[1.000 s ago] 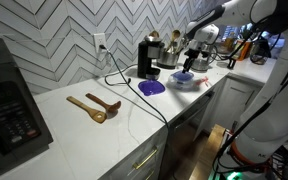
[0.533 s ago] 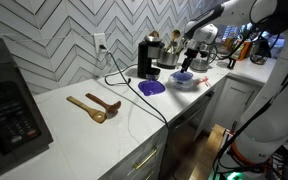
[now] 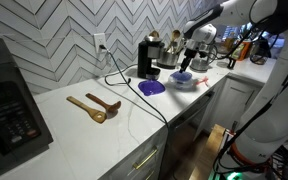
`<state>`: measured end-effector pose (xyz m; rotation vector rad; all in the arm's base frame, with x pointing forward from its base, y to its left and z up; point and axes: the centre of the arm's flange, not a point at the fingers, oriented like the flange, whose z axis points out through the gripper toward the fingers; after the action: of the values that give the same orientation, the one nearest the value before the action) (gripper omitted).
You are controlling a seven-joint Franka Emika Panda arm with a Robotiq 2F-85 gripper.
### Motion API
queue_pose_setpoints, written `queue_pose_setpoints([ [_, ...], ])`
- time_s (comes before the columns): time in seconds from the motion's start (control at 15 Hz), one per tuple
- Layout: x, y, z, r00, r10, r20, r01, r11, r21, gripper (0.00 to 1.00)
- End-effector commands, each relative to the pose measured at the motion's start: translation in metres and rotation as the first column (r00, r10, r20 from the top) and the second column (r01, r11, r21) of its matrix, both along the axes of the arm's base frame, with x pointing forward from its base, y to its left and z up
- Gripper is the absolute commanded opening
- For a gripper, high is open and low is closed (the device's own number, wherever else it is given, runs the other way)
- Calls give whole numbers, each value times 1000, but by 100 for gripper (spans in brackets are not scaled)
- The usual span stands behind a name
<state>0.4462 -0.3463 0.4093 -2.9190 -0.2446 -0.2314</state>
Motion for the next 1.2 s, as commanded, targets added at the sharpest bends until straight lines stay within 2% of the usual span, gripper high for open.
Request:
queue_pose_setpoints([
  [0.0, -7, 3, -3, 999, 32, 26, -32, 999, 6, 100],
  [0.67, -5, 8, -1, 991, 127, 34, -127, 992, -4, 100],
  [1.13, -11, 6, -3, 979, 204, 11, -204, 979, -20, 100],
])
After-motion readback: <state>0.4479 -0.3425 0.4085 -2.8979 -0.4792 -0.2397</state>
